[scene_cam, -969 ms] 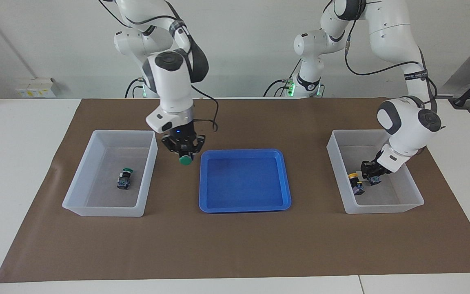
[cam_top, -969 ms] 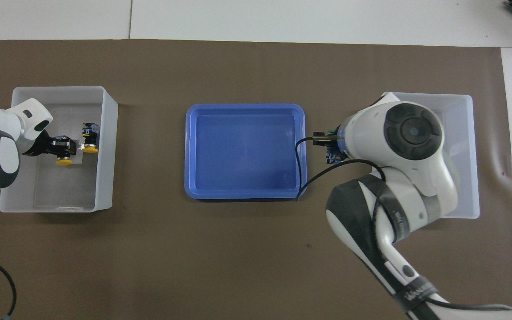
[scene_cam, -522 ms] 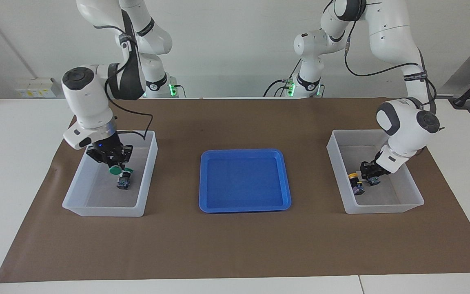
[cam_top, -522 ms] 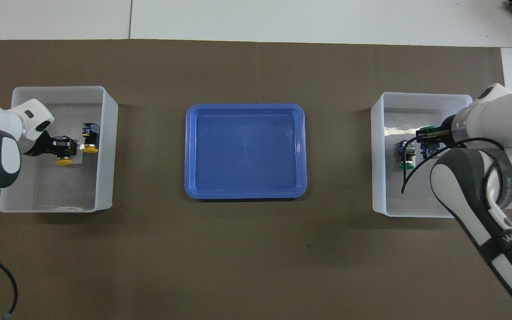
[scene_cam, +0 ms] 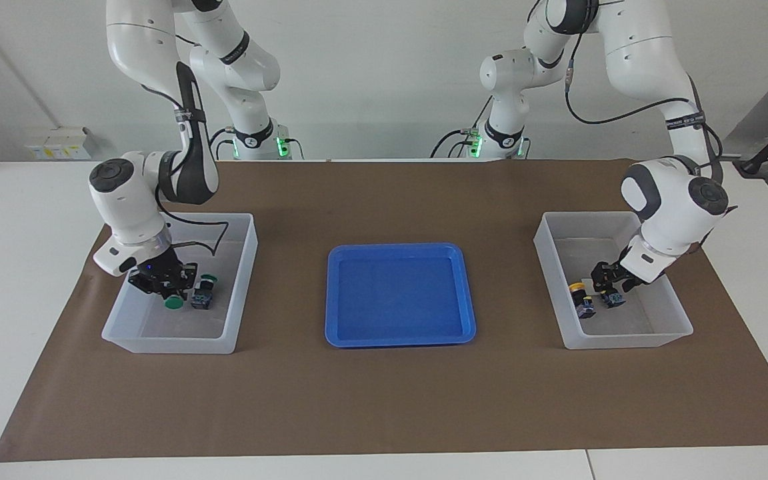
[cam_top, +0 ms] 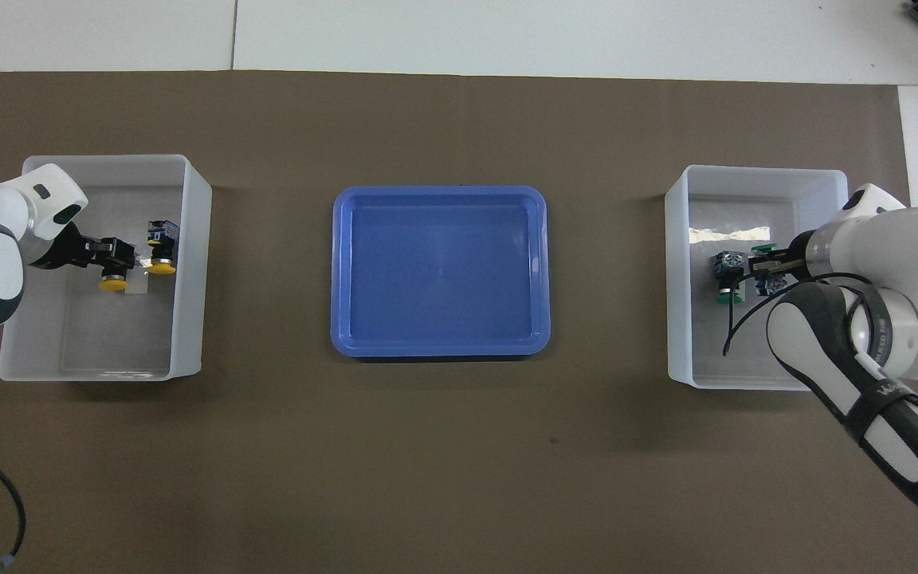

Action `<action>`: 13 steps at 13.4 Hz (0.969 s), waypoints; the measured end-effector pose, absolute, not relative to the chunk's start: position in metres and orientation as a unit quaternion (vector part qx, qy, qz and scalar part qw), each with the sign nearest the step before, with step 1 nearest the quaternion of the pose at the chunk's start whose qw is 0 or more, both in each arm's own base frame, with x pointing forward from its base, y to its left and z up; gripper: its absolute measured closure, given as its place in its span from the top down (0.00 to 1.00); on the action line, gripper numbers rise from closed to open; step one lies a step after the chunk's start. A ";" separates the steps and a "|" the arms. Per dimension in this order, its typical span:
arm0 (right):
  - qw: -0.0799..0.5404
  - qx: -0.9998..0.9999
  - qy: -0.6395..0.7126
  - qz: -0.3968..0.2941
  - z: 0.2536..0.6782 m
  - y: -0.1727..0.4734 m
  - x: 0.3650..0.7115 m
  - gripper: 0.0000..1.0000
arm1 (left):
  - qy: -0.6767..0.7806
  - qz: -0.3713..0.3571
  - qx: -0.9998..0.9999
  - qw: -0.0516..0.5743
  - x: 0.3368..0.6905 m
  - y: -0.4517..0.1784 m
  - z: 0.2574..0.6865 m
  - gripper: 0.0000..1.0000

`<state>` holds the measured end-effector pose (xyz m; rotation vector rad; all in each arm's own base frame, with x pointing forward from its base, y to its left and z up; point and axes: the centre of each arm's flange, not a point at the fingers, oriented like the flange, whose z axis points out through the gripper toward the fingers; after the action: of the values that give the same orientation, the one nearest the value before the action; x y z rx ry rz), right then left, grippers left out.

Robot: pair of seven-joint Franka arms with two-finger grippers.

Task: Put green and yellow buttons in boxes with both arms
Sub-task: 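Lower the yellow button into the bin while the right gripper carries the green button, then open both grippers to release the buttons and withdraw from the bins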

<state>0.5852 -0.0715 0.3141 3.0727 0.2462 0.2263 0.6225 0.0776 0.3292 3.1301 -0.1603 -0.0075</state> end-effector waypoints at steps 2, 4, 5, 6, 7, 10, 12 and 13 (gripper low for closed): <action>0.024 0.994 0.081 0.068 0.309 -0.069 0.582 0.41 | -0.055 -0.010 0.998 0.002 0.628 0.077 0.342 0.80; 0.025 0.994 0.081 0.071 0.311 -0.070 0.583 0.63 | -0.056 -0.020 0.998 0.003 0.637 0.077 0.366 0.79; 0.026 0.993 0.079 0.077 0.318 -0.069 0.585 0.75 | -0.057 -0.028 0.998 0.004 0.643 0.077 0.386 0.79; 0.028 0.993 0.074 0.087 0.330 -0.066 0.588 0.85 | -0.058 -0.036 0.998 0.006 0.647 0.076 0.405 0.79; 0.030 0.993 0.063 0.094 0.347 -0.058 0.591 0.98 | -0.062 -0.043 0.997 0.007 0.651 0.072 0.425 0.79; 0.032 0.994 0.017 0.105 0.420 -0.016 0.599 1.00 | -0.085 -0.055 0.995 0.007 0.659 0.036 0.476 0.79; 0.037 0.993 -0.006 0.109 0.479 -0.005 0.597 1.00 | -0.089 -0.070 0.994 0.006 0.658 0.006 0.490 0.79; 0.041 0.993 -0.012 0.107 0.503 -0.007 0.594 1.00 | -0.092 -0.077 0.993 0.006 0.656 -0.005 0.494 0.79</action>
<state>0.5943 -0.0073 0.5027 3.0417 -0.0358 0.3270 0.6562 -0.0049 0.4939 3.1073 -0.2881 -0.2414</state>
